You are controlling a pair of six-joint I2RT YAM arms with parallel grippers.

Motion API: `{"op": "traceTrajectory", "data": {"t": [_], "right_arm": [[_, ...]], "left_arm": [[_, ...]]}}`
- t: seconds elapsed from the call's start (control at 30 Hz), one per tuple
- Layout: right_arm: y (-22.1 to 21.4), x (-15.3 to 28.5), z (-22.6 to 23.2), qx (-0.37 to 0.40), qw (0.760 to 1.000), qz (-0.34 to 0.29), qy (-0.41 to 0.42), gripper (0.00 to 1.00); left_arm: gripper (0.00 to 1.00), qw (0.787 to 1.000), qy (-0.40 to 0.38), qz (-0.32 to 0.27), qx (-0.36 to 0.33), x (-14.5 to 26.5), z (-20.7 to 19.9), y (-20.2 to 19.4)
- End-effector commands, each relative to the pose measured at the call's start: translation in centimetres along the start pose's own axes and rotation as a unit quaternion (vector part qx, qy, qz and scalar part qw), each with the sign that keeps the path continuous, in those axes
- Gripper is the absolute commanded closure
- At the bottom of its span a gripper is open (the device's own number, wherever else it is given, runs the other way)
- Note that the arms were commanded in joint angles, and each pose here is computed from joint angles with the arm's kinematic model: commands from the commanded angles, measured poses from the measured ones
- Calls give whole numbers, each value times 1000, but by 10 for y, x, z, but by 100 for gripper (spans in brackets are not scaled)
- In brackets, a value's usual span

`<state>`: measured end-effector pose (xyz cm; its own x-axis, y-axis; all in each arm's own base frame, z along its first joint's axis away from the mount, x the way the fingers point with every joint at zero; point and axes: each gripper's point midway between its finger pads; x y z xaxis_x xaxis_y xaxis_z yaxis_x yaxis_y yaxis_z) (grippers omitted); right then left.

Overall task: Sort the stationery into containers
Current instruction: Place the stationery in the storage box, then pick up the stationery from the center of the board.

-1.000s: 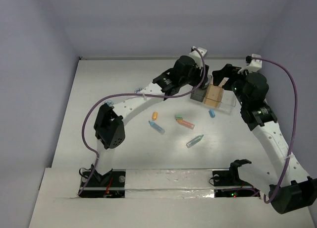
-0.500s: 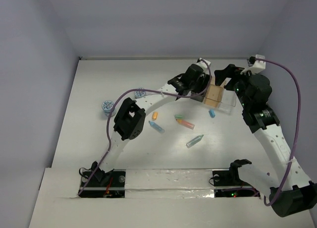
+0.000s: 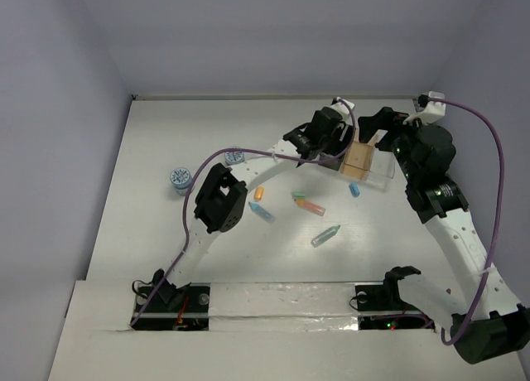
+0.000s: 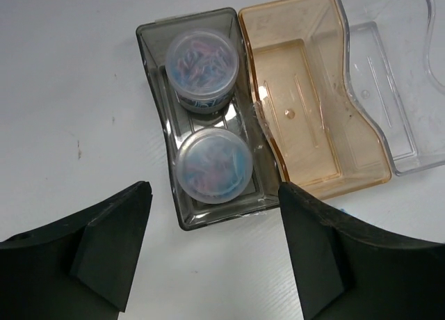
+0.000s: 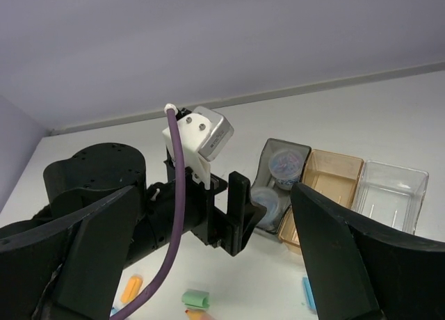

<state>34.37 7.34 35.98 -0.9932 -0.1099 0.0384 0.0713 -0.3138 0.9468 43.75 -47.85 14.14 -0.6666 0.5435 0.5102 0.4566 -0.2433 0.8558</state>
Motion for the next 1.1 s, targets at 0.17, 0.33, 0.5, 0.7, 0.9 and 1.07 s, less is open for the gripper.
{"op": "traceTrajectory", "data": {"t": [0.17,0.33,0.5,0.7,0.9,1.07], "right_arm": [[11,0,5,-3,1000,-23,15,6],[1,-7,12,1,999,-8,35,52],[-28,-25,39,12,992,44,119,62],[-61,-33,96,11,969,91,231,61],[-154,-71,165,67,939,198,273,22],[-220,-86,209,84,912,264,303,4]], "left_arm": [[24,997,-7,-80,15,26,4,70],[27,990,29,-106,82,57,54,89],[27,969,90,-145,177,134,136,71],[27,939,153,-186,246,234,187,24],[24,917,246,-169,266,311,233,-26],[19,893,299,-141,306,338,271,-81]]}}
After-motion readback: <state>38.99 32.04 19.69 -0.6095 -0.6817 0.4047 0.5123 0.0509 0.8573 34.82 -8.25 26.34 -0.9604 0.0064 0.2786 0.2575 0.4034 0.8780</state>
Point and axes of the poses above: each gripper's point midway between its finger pads, its own x axis back along the fingers, its own z axis along the line the jaws close on, y = z × x, and after that the axes turned 1 degree about x, right-handed
